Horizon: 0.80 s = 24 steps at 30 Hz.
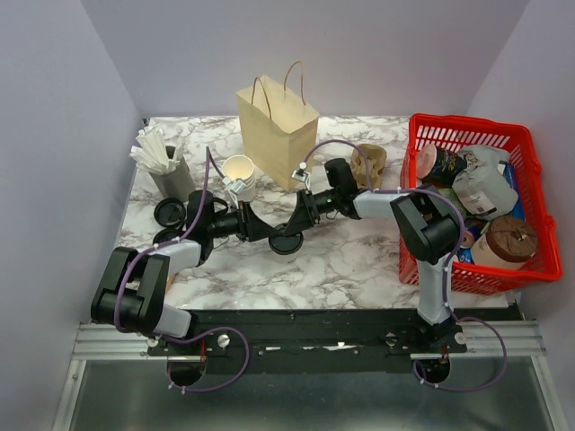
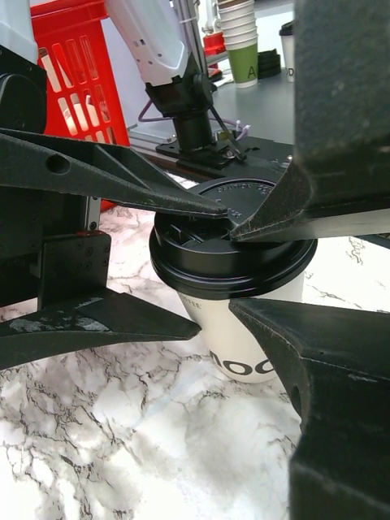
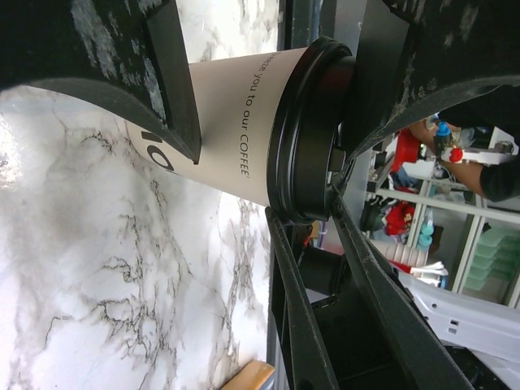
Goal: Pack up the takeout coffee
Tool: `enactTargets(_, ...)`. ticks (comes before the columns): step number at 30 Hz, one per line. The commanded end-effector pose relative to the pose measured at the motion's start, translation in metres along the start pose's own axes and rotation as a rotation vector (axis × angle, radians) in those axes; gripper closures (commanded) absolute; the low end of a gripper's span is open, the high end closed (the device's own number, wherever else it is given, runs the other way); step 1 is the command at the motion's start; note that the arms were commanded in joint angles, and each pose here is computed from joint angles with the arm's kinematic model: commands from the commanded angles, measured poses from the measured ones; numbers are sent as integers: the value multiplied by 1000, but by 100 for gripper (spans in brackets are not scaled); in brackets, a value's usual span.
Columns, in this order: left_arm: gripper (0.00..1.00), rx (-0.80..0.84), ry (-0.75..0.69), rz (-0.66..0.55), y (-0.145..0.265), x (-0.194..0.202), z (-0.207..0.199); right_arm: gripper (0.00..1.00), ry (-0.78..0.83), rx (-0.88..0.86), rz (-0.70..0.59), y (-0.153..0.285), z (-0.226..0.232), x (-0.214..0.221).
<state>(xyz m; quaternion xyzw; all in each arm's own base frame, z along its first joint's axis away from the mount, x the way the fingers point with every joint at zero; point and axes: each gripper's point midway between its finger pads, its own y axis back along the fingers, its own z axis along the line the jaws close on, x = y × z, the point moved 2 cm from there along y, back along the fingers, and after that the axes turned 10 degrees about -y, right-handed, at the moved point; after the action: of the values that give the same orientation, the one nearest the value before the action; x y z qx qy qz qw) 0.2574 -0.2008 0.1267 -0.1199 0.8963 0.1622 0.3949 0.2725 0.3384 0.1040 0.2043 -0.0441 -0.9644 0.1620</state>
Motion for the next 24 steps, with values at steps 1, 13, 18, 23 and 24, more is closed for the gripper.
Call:
enactTargets(1,60,-115,48,20,6,23,26,25,-98,120,-12,-1,-44,25)
enactTargets(13,61,-60,-15,2,6,3,11,3,65,98,-72,21,24,-21)
enactTargets(18,61,-51,-42,0,9,-1,5,0,13,99,-54,25,27,-15)
enactTargets(23,61,-35,-39,0,5,-7,5,1,-71,112,-22,23,9,0)
enactTargets(24,61,-34,-36,1,5,-7,6,1,-83,117,-19,23,6,3)
